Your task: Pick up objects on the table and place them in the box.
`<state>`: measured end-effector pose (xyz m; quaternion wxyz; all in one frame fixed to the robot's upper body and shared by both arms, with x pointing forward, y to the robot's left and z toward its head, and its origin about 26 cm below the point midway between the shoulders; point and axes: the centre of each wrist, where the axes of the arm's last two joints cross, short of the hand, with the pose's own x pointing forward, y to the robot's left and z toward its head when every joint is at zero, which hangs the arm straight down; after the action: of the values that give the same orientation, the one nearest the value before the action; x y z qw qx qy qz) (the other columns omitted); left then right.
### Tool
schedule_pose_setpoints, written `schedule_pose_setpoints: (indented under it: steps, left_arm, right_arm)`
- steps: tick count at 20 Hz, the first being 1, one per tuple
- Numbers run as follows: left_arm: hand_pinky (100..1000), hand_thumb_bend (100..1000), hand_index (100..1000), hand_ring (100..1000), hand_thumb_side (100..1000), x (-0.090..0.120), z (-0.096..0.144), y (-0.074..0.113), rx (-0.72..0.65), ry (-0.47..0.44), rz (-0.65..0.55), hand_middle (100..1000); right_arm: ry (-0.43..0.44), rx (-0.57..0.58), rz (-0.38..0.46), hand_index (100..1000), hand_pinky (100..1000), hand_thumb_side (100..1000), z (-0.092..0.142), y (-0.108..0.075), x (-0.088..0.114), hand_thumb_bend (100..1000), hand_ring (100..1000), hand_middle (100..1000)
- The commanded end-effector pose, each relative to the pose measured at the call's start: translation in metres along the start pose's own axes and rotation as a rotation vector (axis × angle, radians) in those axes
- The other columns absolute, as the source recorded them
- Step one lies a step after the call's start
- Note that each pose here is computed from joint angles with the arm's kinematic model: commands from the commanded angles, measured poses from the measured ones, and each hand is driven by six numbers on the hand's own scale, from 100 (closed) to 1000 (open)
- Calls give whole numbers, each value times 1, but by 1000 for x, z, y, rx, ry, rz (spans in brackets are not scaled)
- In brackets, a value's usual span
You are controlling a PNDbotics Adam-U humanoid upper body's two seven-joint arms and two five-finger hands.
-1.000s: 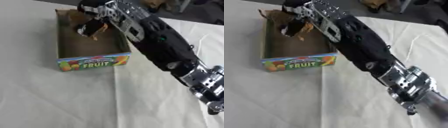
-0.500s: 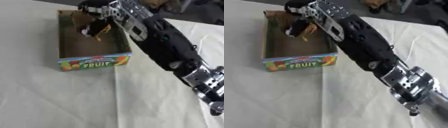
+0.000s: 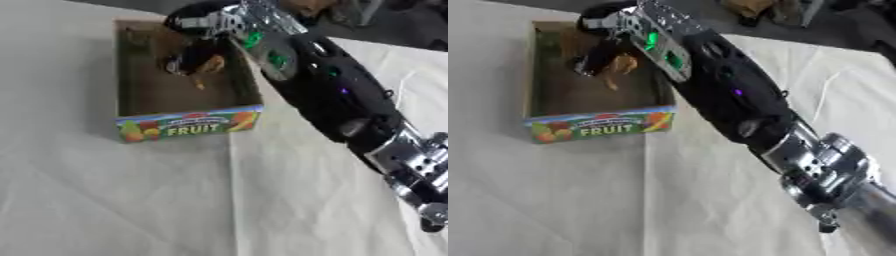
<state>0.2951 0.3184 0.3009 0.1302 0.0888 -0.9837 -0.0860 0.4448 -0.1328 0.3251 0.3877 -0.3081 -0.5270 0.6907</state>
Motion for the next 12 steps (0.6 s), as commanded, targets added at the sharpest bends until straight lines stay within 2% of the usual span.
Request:
schedule_pose_setpoints:
  steps: [1,2,5,7,8,9,10,12]
  left_arm:
    - [691,558,900,896,100,6,-8,4,-13,-28,-20,800]
    - [691,560,899,895,100,6,-7,5,-13,-27,-21,799]
    - [690,559,899,893,100,6,-7,5,-14,-25,-25,796]
    - [690,560,898,891,100,6,-7,6,-12,-25,-27,795]
    - [690,560,897,891,100,6,-7,6,-11,-25,-26,794]
    - [689,561,897,891,100,6,-7,6,-10,-25,-26,793]
    - [689,561,896,890,100,6,-7,6,-10,-24,-26,792]
    - [689,561,896,890,100,6,-7,6,-8,-22,-26,792]
  right_arm:
    - [0,-43,13,1000,1000,612,13,-20,-4,498,1000,1000]
    - [-10,-58,17,1000,1000,652,14,-21,-4,584,1000,1000]
    - [-11,-110,19,1000,1000,724,18,-24,-4,390,1000,1000]
    - [0,-137,18,1000,1000,728,18,-24,-4,372,1000,1000]
    - [6,-146,19,1000,1000,714,19,-24,-4,403,1000,1000]
    - [5,-146,24,1000,1000,655,18,-23,-3,537,1000,1000]
    - [3,-141,31,1000,1000,627,19,-23,-2,569,1000,1000]
    - [1,-137,37,1000,1000,618,20,-25,-2,550,1000,1000]
